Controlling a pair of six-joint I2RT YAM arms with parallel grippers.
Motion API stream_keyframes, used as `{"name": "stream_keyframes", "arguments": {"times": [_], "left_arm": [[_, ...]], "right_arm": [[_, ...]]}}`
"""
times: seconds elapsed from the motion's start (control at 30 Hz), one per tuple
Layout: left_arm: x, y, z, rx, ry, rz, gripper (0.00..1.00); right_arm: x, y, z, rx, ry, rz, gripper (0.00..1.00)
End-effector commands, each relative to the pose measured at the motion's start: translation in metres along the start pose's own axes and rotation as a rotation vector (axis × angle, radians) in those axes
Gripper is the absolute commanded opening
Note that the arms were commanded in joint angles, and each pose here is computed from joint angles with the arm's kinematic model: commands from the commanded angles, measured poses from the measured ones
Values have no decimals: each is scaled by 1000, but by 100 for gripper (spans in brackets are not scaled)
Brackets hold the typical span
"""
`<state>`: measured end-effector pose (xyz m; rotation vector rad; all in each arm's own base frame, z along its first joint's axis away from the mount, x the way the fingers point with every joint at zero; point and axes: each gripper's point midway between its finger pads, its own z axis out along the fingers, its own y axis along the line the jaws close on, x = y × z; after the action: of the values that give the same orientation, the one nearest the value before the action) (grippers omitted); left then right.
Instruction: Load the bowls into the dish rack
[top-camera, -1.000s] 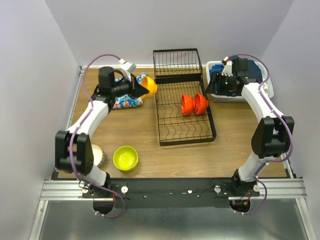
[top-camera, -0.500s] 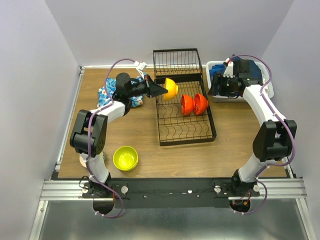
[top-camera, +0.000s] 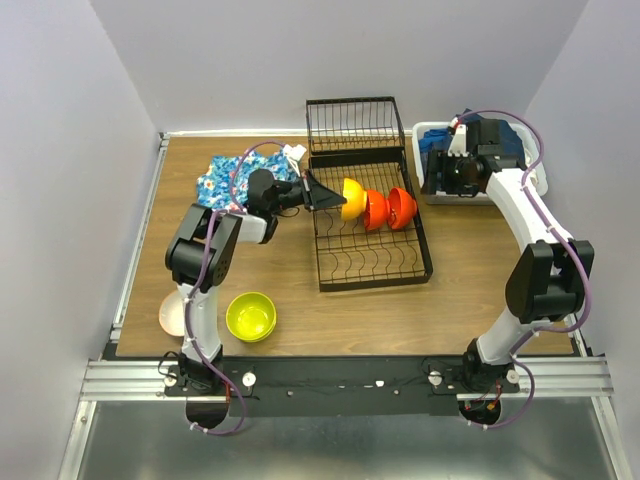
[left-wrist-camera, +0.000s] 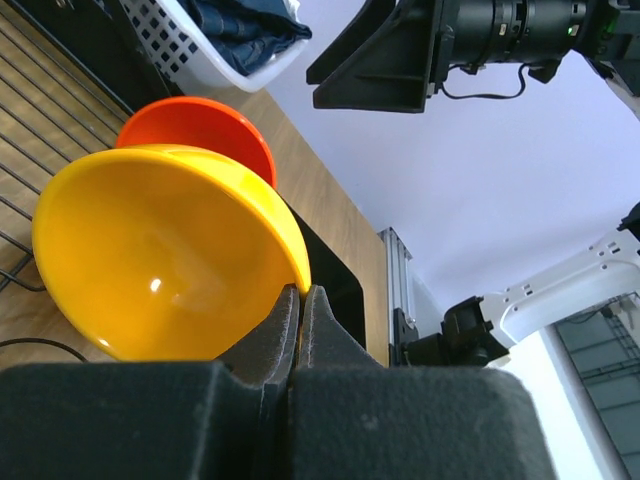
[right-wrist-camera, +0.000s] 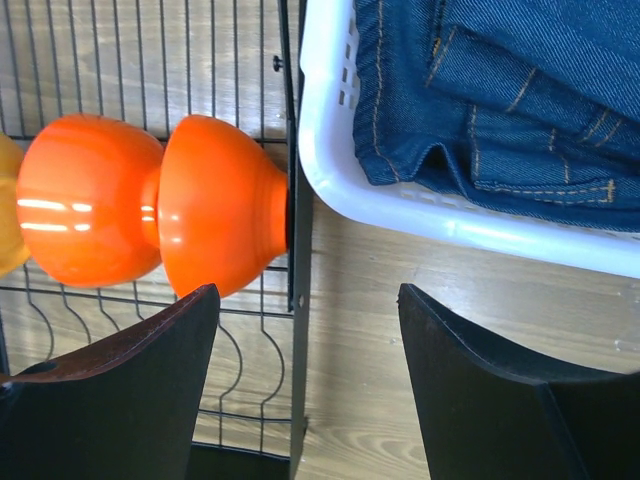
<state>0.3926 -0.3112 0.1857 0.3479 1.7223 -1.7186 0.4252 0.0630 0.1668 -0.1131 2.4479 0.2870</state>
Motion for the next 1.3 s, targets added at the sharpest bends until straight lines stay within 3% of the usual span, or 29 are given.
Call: {"name": "stream_keyframes", "arguments": {"times": [0.0, 0.83, 1.03, 1.17, 1.27], "left_arm": [[-1, -9, 9, 94, -10, 50, 0], [29, 31, 21, -27, -78, -175, 1], [32, 39, 20, -59, -76, -197, 6], [34, 46, 20, -86, -72, -205, 21], [35, 46, 20, -88, -62, -191, 24]], "right_arm": [[-1, -6, -10, 40, 2, -28, 80], [-5, -8, 15, 29, 42, -21, 80], [-4, -8, 16, 25, 42, -13, 80], [-4, -7, 16, 22, 42, -12, 80], [-4, -7, 17, 22, 43, -11, 80]]}}
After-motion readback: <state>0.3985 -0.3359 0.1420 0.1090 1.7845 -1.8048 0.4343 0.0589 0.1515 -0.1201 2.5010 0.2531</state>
